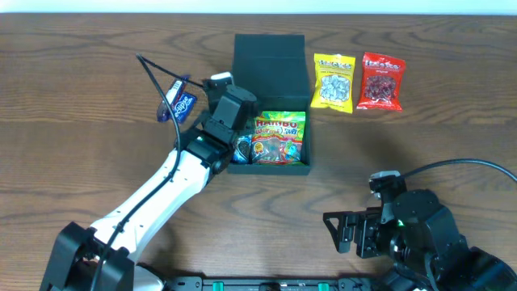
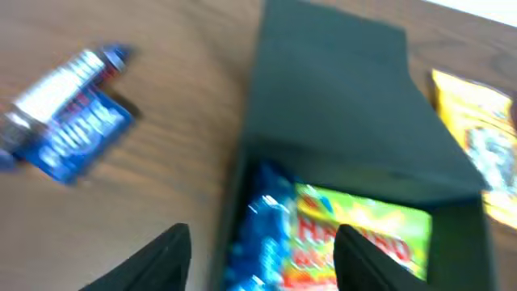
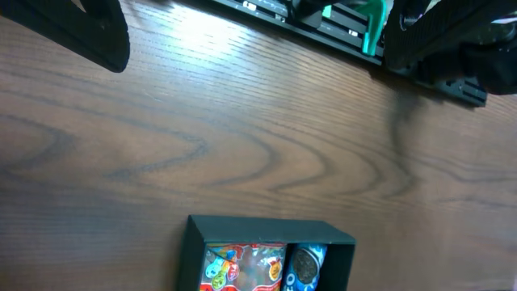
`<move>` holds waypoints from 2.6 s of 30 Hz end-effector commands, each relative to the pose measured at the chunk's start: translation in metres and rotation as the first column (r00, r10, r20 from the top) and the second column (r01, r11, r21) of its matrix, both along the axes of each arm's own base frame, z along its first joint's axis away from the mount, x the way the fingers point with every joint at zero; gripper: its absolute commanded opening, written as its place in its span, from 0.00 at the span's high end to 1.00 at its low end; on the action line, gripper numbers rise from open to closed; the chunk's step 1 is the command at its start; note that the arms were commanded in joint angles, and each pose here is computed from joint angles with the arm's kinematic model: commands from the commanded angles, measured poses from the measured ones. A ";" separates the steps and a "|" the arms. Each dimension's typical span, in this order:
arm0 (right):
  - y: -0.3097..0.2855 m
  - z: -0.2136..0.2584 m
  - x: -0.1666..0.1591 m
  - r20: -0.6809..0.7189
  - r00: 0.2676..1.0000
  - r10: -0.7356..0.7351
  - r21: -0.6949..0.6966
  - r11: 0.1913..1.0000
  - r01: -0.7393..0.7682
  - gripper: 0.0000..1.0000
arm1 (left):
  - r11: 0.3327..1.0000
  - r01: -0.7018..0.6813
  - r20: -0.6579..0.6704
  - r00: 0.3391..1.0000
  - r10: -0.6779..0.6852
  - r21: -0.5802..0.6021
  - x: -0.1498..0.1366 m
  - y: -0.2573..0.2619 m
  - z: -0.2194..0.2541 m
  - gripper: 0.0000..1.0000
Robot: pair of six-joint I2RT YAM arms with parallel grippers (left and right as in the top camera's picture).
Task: Pack container
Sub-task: 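Raise the left arm and reach the right gripper to the red bag, then grasp the red candy bag and carry it over the box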
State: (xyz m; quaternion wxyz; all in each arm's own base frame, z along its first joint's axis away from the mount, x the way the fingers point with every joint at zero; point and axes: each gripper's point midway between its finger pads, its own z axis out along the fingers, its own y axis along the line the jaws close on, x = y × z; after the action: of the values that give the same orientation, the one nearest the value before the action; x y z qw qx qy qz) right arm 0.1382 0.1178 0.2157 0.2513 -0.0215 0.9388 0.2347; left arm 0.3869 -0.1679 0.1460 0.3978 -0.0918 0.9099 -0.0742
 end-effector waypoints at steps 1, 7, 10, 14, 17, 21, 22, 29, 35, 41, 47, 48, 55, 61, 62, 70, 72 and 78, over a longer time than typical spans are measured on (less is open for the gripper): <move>0.000 0.001 -0.001 0.009 1.000 0.013 -0.003 1.000 -0.013 0.01 | 0.983 0.003 0.074 0.997 -0.017 0.182 0.018 0.029 0.017 0.40; 0.000 0.001 -0.001 0.009 1.000 0.013 -0.003 1.000 -0.013 0.01 | 0.972 -0.131 0.071 0.990 0.119 0.197 0.036 0.096 0.017 0.39; 0.005 0.003 -0.002 -0.010 1.000 -0.001 0.036 0.999 0.002 0.01 | 0.972 -0.159 0.056 0.987 0.152 0.175 0.040 0.117 0.015 0.39; 0.005 0.004 -0.001 -0.017 1.000 -0.015 0.045 0.999 0.015 0.01 | 0.975 -0.171 0.035 0.985 0.168 0.145 0.041 0.132 0.011 0.39; 0.005 0.004 -0.001 -0.015 1.000 -0.014 0.046 0.999 0.015 0.01 | 0.973 -0.176 0.021 0.984 0.175 0.148 0.040 0.136 0.009 0.38; 0.005 0.004 -0.001 -0.014 1.000 -0.014 0.047 0.999 0.015 0.01 | 0.973 -0.175 0.011 0.984 0.175 0.151 0.038 0.137 0.007 0.05; 0.005 0.005 0.000 -0.009 1.000 -0.018 0.046 0.999 0.019 0.01 | 0.973 -0.174 0.007 0.984 0.175 0.152 0.037 0.137 0.006 0.05; -0.041 0.025 0.062 0.236 0.911 -0.339 -0.057 0.931 0.361 0.01 | 0.972 -0.173 -0.006 0.984 0.176 0.158 0.035 0.137 0.004 0.05; -0.054 0.053 0.143 0.494 0.790 -0.364 -0.155 0.857 0.492 0.01 | 0.972 -0.172 -0.006 0.984 0.175 0.158 0.035 0.137 0.004 0.05; -0.075 0.022 0.236 0.543 0.737 -0.402 -0.227 0.775 0.590 0.01 | 0.972 -0.172 -0.006 0.984 0.175 0.158 0.035 0.137 0.004 0.05; -0.107 -0.036 0.288 0.441 0.770 -0.462 -0.186 0.792 0.582 0.01 | 0.972 -0.173 -0.006 0.984 0.176 0.157 0.035 0.137 0.004 0.05; -0.115 -0.041 0.293 0.437 0.763 -0.477 -0.183 0.783 0.594 0.01 | 0.972 -0.173 -0.006 0.984 0.176 0.158 0.035 0.137 0.004 0.05; -0.170 -0.077 0.323 0.441 0.696 -0.566 -0.164 0.712 0.683 0.01 | 0.972 -0.173 -0.006 0.984 0.176 0.158 0.035 0.137 0.004 0.05; -0.181 -0.117 0.350 0.460 0.677 -0.575 -0.147 0.702 0.696 0.01 | 0.972 -0.173 -0.006 0.984 0.176 0.157 0.035 0.137 0.004 0.05; -0.181 -0.124 0.353 0.458 0.678 -0.575 -0.149 0.703 0.696 0.01 | 0.972 -0.173 -0.006 0.984 0.176 0.158 0.035 0.137 0.004 0.05; -0.181 -0.187 0.372 0.393 0.716 -0.577 -0.206 0.704 0.680 0.15 | 0.972 -0.173 -0.006 0.984 0.176 0.158 0.035 0.137 0.004 0.05; -0.181 -0.191 0.373 0.384 0.721 -0.577 -0.213 0.705 0.677 0.31 | 0.972 -0.173 -0.006 0.984 0.176 0.157 0.035 0.137 0.004 0.05; -0.180 -0.209 0.358 0.308 0.756 -0.577 -0.273 0.708 0.651 0.77 | 0.972 -0.173 -0.006 0.984 0.176 0.158 0.035 0.137 0.004 0.05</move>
State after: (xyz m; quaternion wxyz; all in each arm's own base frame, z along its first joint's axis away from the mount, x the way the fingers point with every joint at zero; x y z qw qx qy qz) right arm 0.5077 -0.0575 0.0247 0.4284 0.2222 0.8752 -0.0326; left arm 0.4180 -0.0315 0.1425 0.3928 -0.1407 0.9082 0.0341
